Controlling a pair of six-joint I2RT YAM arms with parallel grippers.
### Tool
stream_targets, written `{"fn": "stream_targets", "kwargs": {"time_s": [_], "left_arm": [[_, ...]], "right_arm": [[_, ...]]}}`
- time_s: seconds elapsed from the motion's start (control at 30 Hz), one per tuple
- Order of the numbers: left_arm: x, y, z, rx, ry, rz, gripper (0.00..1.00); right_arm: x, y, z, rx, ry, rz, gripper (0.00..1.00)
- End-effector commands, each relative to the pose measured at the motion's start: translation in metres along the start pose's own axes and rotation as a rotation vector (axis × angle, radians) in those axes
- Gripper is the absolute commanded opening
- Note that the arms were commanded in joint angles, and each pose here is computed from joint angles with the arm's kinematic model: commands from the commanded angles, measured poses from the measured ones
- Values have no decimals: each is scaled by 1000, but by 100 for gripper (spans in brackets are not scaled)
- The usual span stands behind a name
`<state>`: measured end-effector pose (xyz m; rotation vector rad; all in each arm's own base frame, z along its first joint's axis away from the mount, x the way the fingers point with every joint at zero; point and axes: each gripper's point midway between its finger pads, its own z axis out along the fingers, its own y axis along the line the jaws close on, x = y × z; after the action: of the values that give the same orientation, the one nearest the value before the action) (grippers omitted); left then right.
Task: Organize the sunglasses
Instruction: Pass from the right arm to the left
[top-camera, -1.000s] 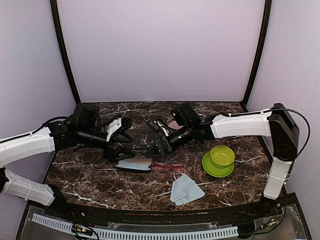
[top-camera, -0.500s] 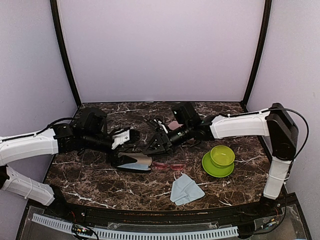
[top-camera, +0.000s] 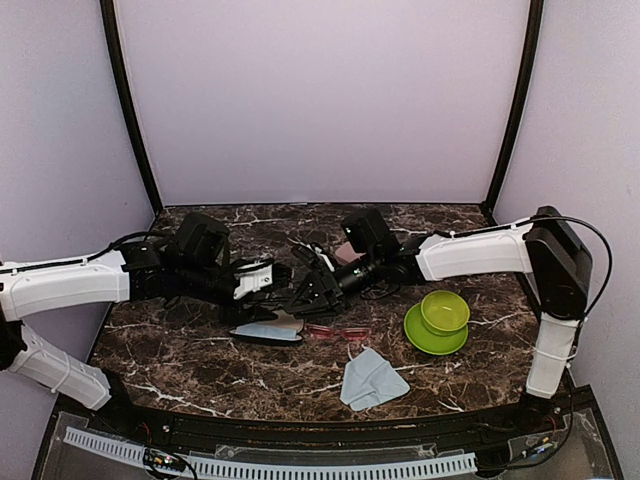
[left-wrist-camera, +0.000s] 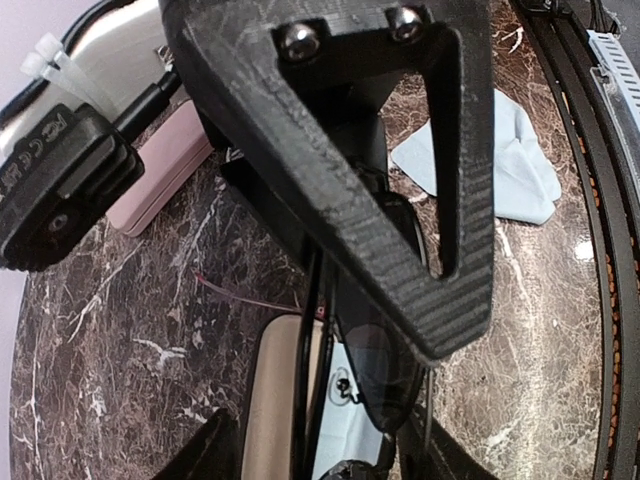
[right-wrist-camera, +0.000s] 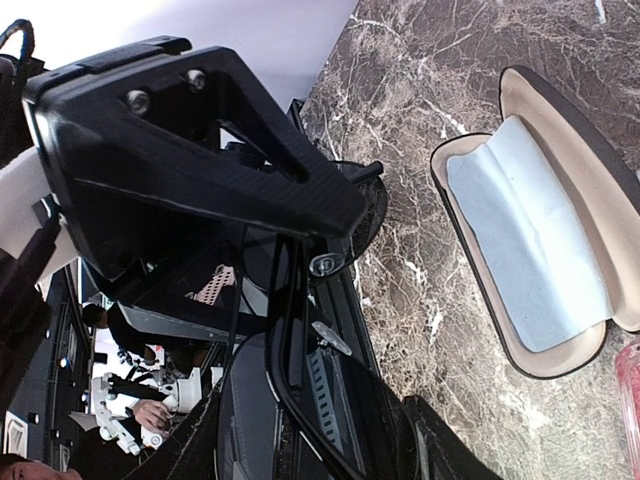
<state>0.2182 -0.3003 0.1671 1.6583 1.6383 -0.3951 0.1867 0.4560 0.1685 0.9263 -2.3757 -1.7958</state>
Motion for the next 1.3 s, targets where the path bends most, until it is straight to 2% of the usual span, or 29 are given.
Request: {"fn": "stream_targets", "kwargs": {"time_s": [0.0, 0.5, 0.63, 0.73, 0.9, 1.07, 1.27], "left_arm": [[1, -1, -3, 6, 28, 16, 55], [3, 0, -3, -5, 36, 16, 51], [2, -1, -3, -5, 36, 18, 56], [5, 1, -4, -20, 49, 3, 64], [16, -1, -23, -79, 67, 75, 74], [23, -4, -43, -157, 37, 113, 78], [36, -3, -47, -201, 67, 125, 79]], "right_arm": [[0, 4, 4, -31, 7, -21, 36], [0, 0, 5, -27, 11, -16, 35], [0, -1, 6, -26, 12, -16, 35], [0, -3, 6, -23, 15, -13, 35], [0, -1, 1, -34, 7, 5, 35], [-3, 9, -4, -106, -6, 42, 35], [1, 7, -4, -129, 4, 87, 35]]}}
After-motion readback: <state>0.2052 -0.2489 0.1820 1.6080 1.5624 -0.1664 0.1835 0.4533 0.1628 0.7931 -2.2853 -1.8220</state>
